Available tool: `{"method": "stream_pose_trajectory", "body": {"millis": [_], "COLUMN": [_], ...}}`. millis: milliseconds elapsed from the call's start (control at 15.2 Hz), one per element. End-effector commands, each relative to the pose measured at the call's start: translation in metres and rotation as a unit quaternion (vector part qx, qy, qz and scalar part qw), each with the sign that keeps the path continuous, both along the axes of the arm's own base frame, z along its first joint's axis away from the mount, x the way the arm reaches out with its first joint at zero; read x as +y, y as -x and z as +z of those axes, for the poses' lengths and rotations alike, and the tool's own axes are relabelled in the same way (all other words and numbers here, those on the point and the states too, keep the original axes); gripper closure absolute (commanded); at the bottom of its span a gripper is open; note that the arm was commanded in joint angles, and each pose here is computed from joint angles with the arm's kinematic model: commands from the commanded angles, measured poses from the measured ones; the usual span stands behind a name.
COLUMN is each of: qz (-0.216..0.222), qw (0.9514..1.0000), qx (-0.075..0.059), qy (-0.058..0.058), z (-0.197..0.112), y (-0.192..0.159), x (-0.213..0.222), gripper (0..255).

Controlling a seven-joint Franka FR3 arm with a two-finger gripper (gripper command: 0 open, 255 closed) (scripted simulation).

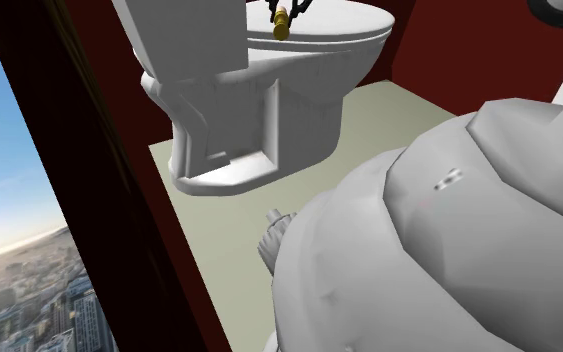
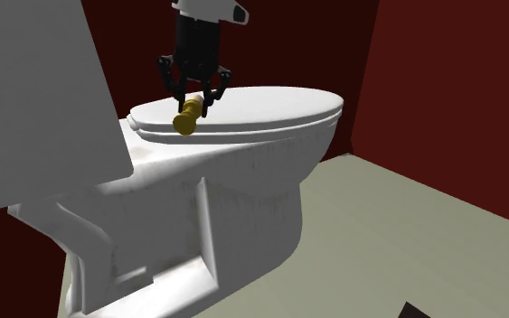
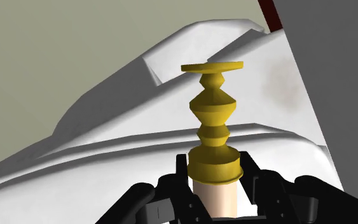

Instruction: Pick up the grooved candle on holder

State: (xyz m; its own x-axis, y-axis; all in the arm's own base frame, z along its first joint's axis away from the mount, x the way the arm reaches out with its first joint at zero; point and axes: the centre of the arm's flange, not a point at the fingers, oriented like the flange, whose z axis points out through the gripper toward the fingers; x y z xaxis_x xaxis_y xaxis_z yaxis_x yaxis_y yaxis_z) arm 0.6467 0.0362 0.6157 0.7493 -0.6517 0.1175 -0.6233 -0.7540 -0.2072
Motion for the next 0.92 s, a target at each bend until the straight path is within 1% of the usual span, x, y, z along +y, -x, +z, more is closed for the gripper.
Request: {"method": "stream_pose_trajectory", "body": {"millis": [0, 858], "qz": [0.0, 0.0], "qw": [1.0, 1.0], "qx": [0.0, 0.0], "qy": [0.0, 0.0], "z": [0.008, 0.077], "y": [0.0, 0.0], "x": [0.0, 0.0], "gripper": [255, 255]}}
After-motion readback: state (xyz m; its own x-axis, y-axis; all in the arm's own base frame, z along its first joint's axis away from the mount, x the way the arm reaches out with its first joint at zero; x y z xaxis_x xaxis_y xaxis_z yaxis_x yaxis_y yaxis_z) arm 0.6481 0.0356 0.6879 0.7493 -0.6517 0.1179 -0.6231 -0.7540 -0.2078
